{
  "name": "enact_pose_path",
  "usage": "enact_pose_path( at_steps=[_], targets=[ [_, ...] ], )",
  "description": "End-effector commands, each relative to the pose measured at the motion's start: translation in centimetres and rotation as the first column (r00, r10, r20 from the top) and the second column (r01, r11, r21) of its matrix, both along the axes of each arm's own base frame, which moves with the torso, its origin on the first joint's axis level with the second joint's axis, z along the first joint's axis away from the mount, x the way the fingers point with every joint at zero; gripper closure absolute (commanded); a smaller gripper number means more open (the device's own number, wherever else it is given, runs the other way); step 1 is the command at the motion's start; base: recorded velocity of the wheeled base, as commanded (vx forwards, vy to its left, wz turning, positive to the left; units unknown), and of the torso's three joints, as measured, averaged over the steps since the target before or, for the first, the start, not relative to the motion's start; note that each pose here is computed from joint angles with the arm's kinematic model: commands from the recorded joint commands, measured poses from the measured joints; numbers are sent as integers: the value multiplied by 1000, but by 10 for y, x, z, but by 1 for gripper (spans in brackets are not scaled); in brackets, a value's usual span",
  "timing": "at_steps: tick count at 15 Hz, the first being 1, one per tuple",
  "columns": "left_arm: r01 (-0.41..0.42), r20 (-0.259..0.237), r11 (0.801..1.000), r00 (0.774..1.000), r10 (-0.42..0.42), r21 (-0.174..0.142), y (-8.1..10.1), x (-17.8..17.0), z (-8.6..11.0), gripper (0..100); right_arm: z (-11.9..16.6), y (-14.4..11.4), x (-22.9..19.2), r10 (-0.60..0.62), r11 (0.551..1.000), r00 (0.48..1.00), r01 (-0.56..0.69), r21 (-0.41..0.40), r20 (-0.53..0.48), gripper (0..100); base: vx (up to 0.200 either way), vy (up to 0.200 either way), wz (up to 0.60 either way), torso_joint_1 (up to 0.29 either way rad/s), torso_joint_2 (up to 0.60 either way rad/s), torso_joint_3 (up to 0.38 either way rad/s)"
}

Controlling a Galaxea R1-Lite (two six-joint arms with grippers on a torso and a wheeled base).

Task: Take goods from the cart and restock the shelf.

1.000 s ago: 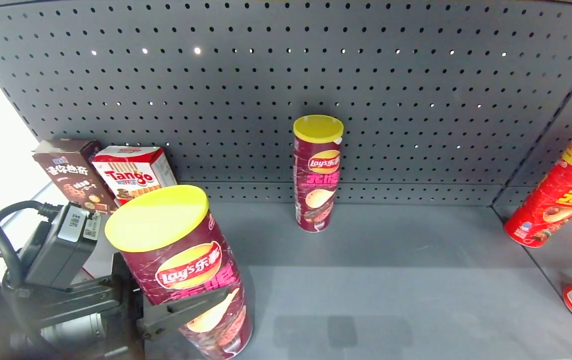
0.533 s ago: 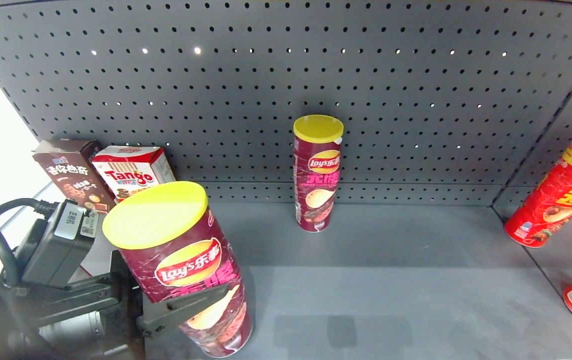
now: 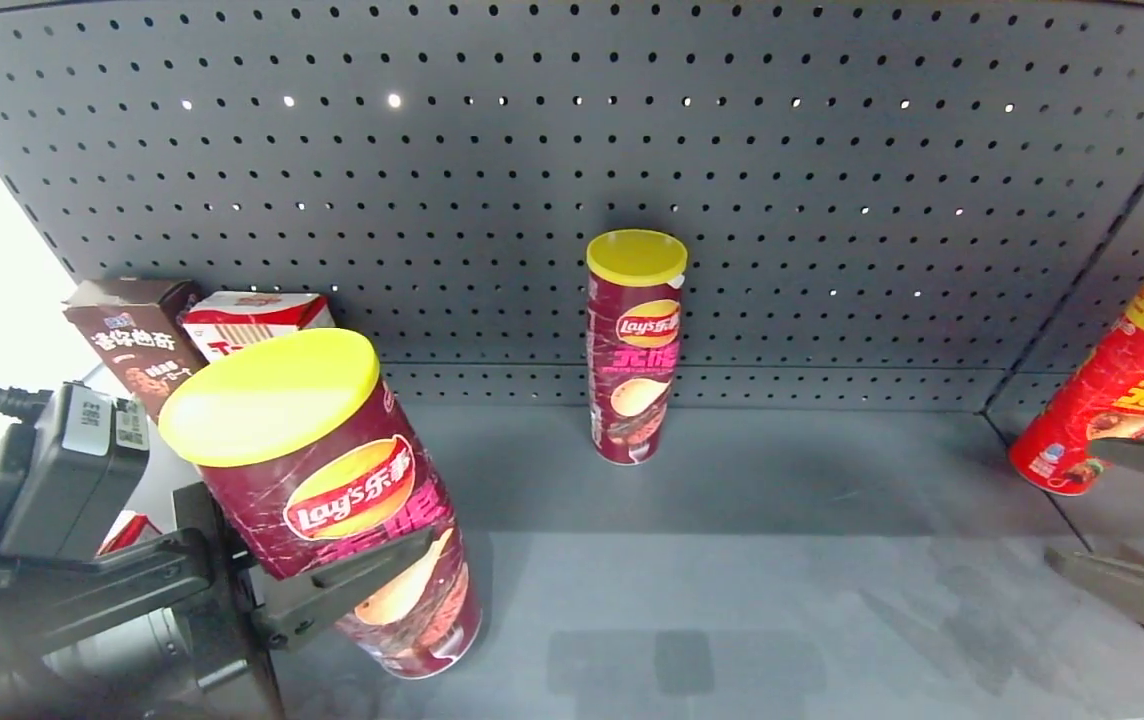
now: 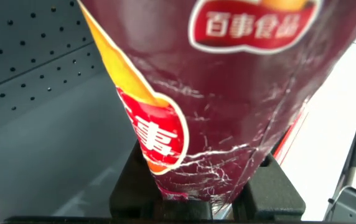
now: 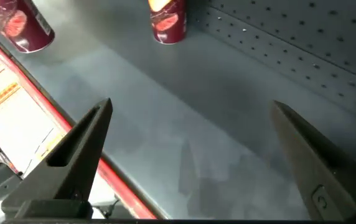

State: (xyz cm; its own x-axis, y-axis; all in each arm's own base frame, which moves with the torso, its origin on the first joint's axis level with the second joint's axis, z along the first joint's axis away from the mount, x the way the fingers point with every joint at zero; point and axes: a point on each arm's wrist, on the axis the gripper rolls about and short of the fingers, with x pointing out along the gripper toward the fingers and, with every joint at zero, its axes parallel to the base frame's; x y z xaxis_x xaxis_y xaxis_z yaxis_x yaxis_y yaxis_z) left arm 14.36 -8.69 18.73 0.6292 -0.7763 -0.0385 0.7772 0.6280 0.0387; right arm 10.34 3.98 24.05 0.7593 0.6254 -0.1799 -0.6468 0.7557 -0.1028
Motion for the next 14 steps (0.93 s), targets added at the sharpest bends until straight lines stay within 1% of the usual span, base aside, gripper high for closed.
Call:
enact_pose_path(
  at_steps=[1,2,5,6,10,11,12,14],
  targets=[
    [13,5,1000,1000,-13,-3,-4,-3,1,100,-1,16,33,31,999,998,-32,-20,-55,0,0,0,0,0,0,0],
    [13,1,1000,1000,-13,-3,-4,-3,0,100,4,24,50,42,999,998,-43,-17,-46,0,0,0,0,0,0,0],
    [9,-9,1000,1000,-9,2,-3,-3,-1,100,12,39,82,60,998,996,-61,-22,-61,0,0,0,0,0,0,0],
    [6,-12,1000,1000,-6,3,-3,-3,-1,100,12,45,92,66,997,996,-68,-25,-67,0,0,0,0,0,0,0],
    [5,-8,1000,1000,-5,1,-3,-2,0,100,6,65,138,58,998,998,-58,-13,-17,0,0,0,0,0,0,0],
    [5,-11,1000,1000,-5,1,-3,-2,0,100,0,68,148,90,996,996,-90,-10,-25,0,0,0,0,0,0,0],
    [3,-11,1000,1000,-3,1,-3,-2,0,100,-3,72,158,154,988,988,-154,9,-12,0,0,0,0,0,0,0],
    [2,-14,1000,1000,-2,1,-3,-2,-1,100,-5,79,182,271,961,961,-274,42,58,0,0,0,0,0,0,0]
  ],
)
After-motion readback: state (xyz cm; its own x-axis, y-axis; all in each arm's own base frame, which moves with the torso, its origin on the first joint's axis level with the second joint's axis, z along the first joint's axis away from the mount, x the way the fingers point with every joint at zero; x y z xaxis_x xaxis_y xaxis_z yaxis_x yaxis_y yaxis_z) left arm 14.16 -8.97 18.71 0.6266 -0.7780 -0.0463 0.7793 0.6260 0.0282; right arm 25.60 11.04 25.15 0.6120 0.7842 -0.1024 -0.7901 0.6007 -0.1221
